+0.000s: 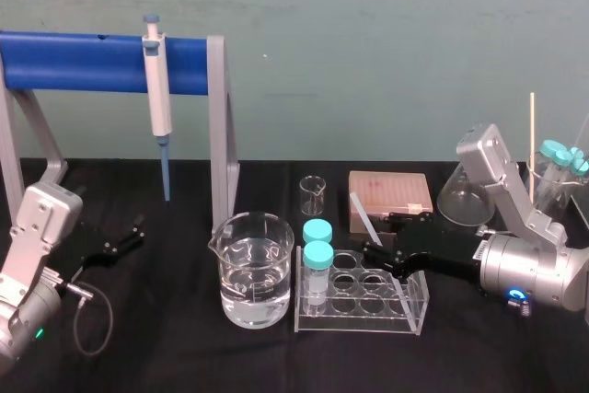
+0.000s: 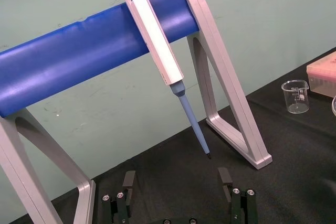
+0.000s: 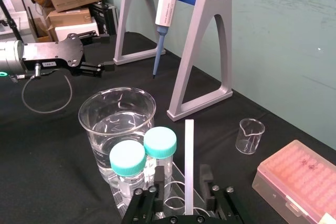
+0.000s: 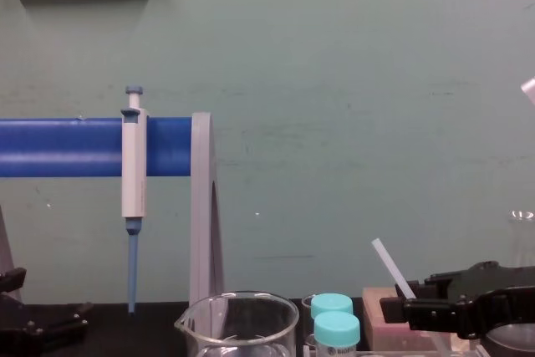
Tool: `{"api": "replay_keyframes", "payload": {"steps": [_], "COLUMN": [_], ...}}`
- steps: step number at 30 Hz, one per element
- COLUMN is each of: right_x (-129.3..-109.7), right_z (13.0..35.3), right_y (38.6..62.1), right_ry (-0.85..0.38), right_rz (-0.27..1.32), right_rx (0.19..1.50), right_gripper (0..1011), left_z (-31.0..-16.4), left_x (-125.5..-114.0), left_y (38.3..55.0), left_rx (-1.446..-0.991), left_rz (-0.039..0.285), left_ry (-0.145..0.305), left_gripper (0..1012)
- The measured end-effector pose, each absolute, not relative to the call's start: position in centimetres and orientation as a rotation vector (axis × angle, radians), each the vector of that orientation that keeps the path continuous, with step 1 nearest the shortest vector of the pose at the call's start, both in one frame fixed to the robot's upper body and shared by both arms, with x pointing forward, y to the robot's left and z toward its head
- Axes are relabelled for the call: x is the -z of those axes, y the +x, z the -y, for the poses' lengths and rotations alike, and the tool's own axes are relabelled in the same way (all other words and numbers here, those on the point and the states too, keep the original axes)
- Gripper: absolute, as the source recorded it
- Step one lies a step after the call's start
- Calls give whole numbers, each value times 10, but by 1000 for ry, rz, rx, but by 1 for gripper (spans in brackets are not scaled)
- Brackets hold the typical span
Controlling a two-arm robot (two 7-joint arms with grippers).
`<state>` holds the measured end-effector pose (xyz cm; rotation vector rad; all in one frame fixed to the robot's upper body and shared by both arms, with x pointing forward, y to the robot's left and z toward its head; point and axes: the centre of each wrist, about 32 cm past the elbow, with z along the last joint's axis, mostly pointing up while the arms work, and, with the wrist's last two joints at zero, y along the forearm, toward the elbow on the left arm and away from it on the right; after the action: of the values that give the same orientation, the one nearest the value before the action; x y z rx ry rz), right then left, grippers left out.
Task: Pick up the stirring rod with one hand, then place it down.
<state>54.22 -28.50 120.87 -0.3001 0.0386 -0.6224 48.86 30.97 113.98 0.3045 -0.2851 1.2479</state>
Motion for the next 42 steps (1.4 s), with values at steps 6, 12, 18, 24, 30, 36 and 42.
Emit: {"api": "replay_keyframes", "payload": {"steps": [6, 12, 18, 24, 30, 36, 42], "right_x": [-1209, -1209, -1206, -1204, -1198, -1192, -1186], "right_z": [285, 285, 286, 288, 291, 293, 295], "right_y": [542, 542, 540, 534, 526, 518, 508], "right_ry": [-300, -300, -288, -254, -179, -99, -41], "right_rz": [-39, -39, -33, -10, 22, 53, 88], "right_rx": [623, 624, 639, 667, 686, 685, 685], "right_gripper": [266, 83, 69, 68, 69, 69, 69], "left_z": [-310, -310, -310, -310, -310, -310, -310], "left_x": [-1140, -1140, -1140, -1140, -1140, -1140, -1140], "left_y": [489, 489, 489, 489, 489, 489, 489], "left_rx": [-1248, -1248, -1248, -1248, -1248, -1248, -1248], "left_rz": [285, 285, 285, 285, 285, 285, 285], "left_ry": [304, 304, 304, 304, 304, 304, 304], "left_gripper": [1000, 1000, 1000, 1000, 1000, 1000, 1000]}}
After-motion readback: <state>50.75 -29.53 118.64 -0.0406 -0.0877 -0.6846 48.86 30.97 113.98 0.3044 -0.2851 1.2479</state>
